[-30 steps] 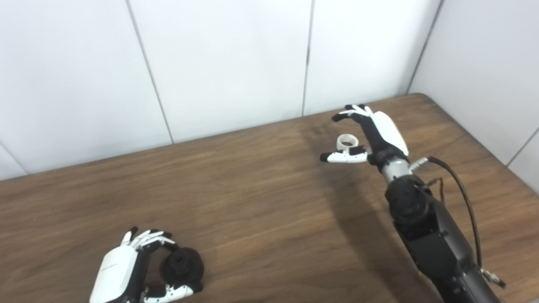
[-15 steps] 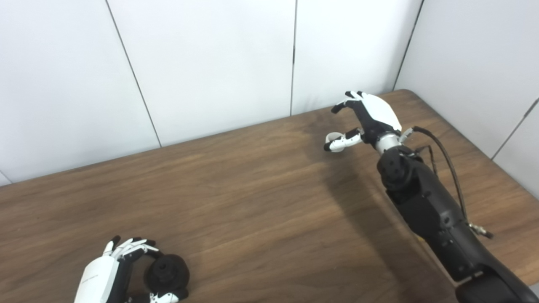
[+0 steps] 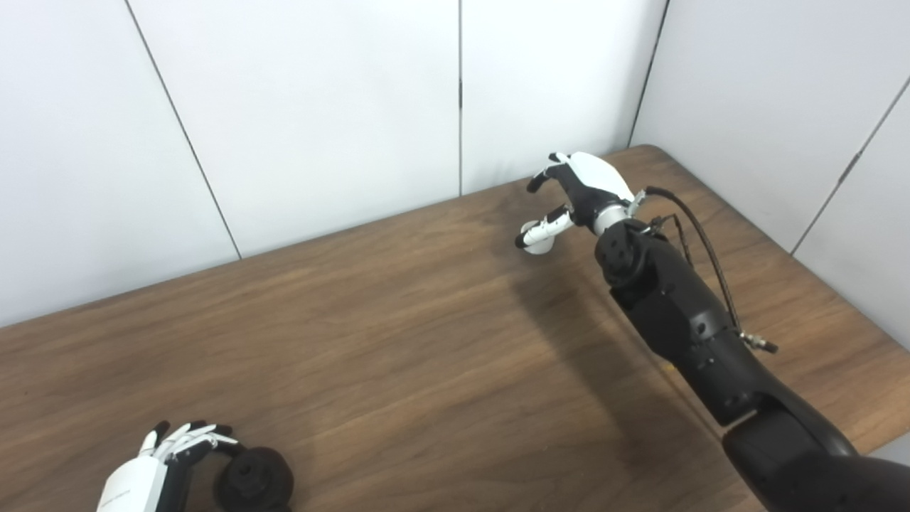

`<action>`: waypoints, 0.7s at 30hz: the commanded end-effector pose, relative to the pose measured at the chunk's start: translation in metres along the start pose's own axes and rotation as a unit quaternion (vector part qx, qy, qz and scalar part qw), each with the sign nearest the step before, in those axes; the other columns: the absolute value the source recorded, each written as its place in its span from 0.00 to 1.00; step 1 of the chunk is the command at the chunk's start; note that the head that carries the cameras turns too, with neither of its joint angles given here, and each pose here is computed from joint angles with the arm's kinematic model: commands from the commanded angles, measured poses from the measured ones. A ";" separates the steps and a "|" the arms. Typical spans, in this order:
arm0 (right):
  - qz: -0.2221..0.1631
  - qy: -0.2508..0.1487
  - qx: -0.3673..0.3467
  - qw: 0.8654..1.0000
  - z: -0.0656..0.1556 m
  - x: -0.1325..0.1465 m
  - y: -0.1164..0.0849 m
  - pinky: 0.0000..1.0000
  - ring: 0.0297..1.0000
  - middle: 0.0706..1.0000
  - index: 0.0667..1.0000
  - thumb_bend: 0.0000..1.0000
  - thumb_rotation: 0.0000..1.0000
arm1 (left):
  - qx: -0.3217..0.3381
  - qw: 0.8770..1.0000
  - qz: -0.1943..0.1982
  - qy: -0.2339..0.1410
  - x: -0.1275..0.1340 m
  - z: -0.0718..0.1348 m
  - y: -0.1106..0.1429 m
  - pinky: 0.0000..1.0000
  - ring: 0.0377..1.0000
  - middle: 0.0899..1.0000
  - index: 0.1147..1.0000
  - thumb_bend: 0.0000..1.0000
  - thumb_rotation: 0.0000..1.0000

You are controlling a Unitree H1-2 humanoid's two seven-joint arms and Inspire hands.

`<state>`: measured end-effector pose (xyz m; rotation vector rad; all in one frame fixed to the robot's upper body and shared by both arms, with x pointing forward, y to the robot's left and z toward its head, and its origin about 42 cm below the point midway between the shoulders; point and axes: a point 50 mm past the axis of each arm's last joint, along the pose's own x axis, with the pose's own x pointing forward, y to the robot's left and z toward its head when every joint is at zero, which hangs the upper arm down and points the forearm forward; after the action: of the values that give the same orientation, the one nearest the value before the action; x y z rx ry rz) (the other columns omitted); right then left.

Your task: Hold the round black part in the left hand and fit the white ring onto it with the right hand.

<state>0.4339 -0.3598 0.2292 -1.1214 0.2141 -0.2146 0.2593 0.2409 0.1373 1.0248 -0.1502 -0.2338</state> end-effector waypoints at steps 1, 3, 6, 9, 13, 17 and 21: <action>-0.030 -0.011 -0.003 0.999 0.014 0.008 -0.024 1.00 1.00 0.97 0.68 0.84 0.26 | 0.014 1.000 -0.001 0.006 -0.004 -0.004 0.006 1.00 0.87 0.76 0.42 0.52 0.05; -0.024 -0.008 -0.007 1.000 0.013 0.008 -0.021 1.00 1.00 0.96 0.68 0.85 0.27 | 0.013 1.000 0.000 0.006 -0.005 -0.004 0.007 1.00 0.87 0.75 0.42 0.52 0.05; -0.018 -0.002 -0.008 1.000 0.012 0.008 -0.017 1.00 1.00 0.96 0.68 0.85 0.27 | 0.013 1.000 -0.001 0.005 -0.006 -0.004 0.009 1.00 0.87 0.75 0.42 0.52 0.05; -0.013 0.011 -0.006 1.000 0.009 0.009 -0.012 1.00 1.00 0.95 0.68 0.85 0.26 | 0.011 1.000 -0.001 0.006 -0.006 -0.004 0.009 1.00 0.87 0.76 0.42 0.52 0.05; -0.007 0.027 -0.010 1.000 0.004 0.012 -0.007 1.00 1.00 0.94 0.68 0.86 0.26 | 0.011 1.000 0.000 0.006 -0.007 -0.005 0.010 1.00 0.87 0.76 0.42 0.52 0.05; -0.002 0.038 -0.016 0.999 -0.002 0.012 -0.004 1.00 1.00 0.94 0.68 0.85 0.27 | 0.014 1.000 0.001 0.006 -0.007 -0.004 0.010 1.00 0.87 0.75 0.42 0.52 0.05; -0.003 0.046 -0.016 0.999 -0.005 0.013 -0.004 1.00 1.00 0.94 0.67 0.85 0.27 | 0.016 1.000 -0.001 0.006 -0.007 -0.004 0.011 1.00 0.87 0.75 0.42 0.52 0.05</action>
<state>0.4358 -0.3655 0.2048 -1.1297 0.3458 -0.2192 0.2565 0.2457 0.1392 1.0272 -0.1361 -0.2333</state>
